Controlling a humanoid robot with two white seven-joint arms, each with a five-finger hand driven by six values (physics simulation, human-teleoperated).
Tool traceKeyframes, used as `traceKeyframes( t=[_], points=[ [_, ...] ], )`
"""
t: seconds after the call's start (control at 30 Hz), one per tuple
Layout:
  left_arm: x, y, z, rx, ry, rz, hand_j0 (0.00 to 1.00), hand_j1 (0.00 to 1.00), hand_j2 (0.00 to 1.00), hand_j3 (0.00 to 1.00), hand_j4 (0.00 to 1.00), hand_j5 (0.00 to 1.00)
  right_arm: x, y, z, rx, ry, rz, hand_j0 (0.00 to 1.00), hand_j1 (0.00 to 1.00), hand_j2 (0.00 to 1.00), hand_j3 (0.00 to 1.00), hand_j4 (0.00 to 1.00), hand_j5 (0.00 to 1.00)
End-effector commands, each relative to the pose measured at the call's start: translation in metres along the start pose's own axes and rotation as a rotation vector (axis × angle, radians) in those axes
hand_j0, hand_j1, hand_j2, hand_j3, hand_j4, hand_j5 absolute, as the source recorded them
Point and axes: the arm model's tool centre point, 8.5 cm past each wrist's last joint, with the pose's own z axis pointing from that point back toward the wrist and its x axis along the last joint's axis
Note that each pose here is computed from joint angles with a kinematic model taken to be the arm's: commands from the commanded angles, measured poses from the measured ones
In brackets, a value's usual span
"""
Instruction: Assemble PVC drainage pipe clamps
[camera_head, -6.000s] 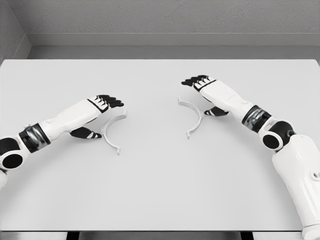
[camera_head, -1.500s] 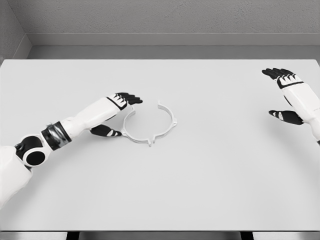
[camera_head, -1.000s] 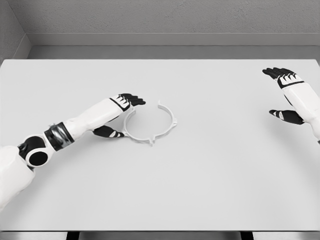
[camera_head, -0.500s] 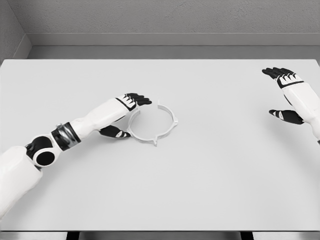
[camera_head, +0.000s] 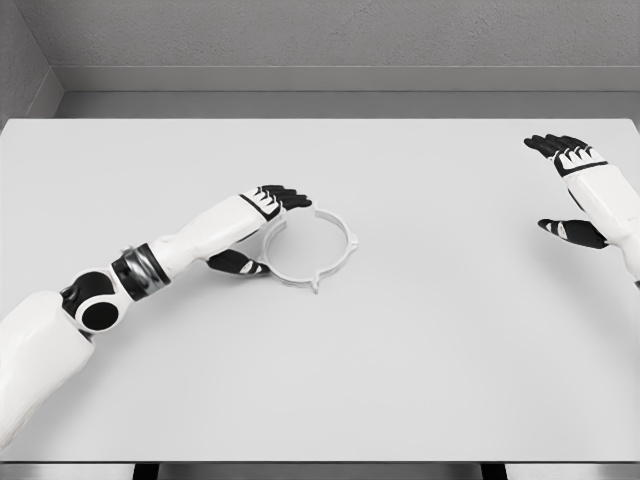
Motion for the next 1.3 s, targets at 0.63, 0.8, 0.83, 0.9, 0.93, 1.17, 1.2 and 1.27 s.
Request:
traceKeyframes(
  t=[0.63, 0.8, 0.83, 0.9, 0.93, 1.17, 1.2, 1.27],
  points=[
    [0.008, -0.004, -0.013, 0.023, -0.023, 0.027, 1.0, 1.0, 1.0, 1.0, 1.0, 1.0, -0.001, 0.0, 0.001, -0.003, 0.001, -0.006, 1.0, 1.0, 1.0, 1.0, 1.0, 1.0],
    [0.008, -0.003, -0.014, 0.025, -0.024, 0.026, 1.0, 1.0, 1.0, 1.0, 1.0, 1.0, -0.001, 0.0, 0.001, -0.003, 0.001, -0.006, 1.0, 1.0, 1.0, 1.0, 1.0, 1.0],
    [0.008, -0.003, -0.014, 0.025, -0.024, 0.026, 1.0, 1.0, 1.0, 1.0, 1.0, 1.0, -0.001, 0.0, 0.001, -0.001, 0.001, -0.006, 1.0, 1.0, 1.0, 1.0, 1.0, 1.0],
    [0.008, -0.002, -0.016, 0.027, -0.027, 0.025, 1.0, 1.0, 1.0, 1.0, 1.0, 1.0, 0.0, 0.0, 0.001, -0.002, 0.0, -0.005, 1.0, 1.0, 1.0, 1.0, 1.0, 1.0],
    [0.008, -0.002, -0.015, 0.027, -0.025, 0.025, 1.0, 1.0, 1.0, 1.0, 1.0, 1.0, 0.0, 0.0, 0.001, -0.004, 0.0, -0.005, 1.0, 1.0, 1.0, 1.0, 1.0, 1.0],
    [0.007, -0.003, -0.017, 0.029, -0.023, 0.03, 1.0, 1.0, 1.0, 1.0, 1.0, 1.0, -0.001, 0.0, 0.001, -0.003, 0.001, -0.006, 1.0, 1.0, 1.0, 1.0, 1.0, 1.0],
    [0.008, -0.003, -0.017, 0.029, -0.024, 0.031, 1.0, 1.0, 1.0, 1.0, 1.0, 1.0, 0.0, 0.0, 0.001, -0.002, 0.0, -0.005, 1.0, 1.0, 1.0, 1.0, 1.0, 1.0],
    [0.007, -0.003, -0.017, 0.032, -0.023, 0.033, 1.0, 1.0, 1.0, 1.0, 1.0, 1.0, -0.001, 0.0, 0.001, -0.003, 0.001, -0.006, 1.0, 1.0, 1.0, 1.0, 1.0, 1.0]
  ],
)
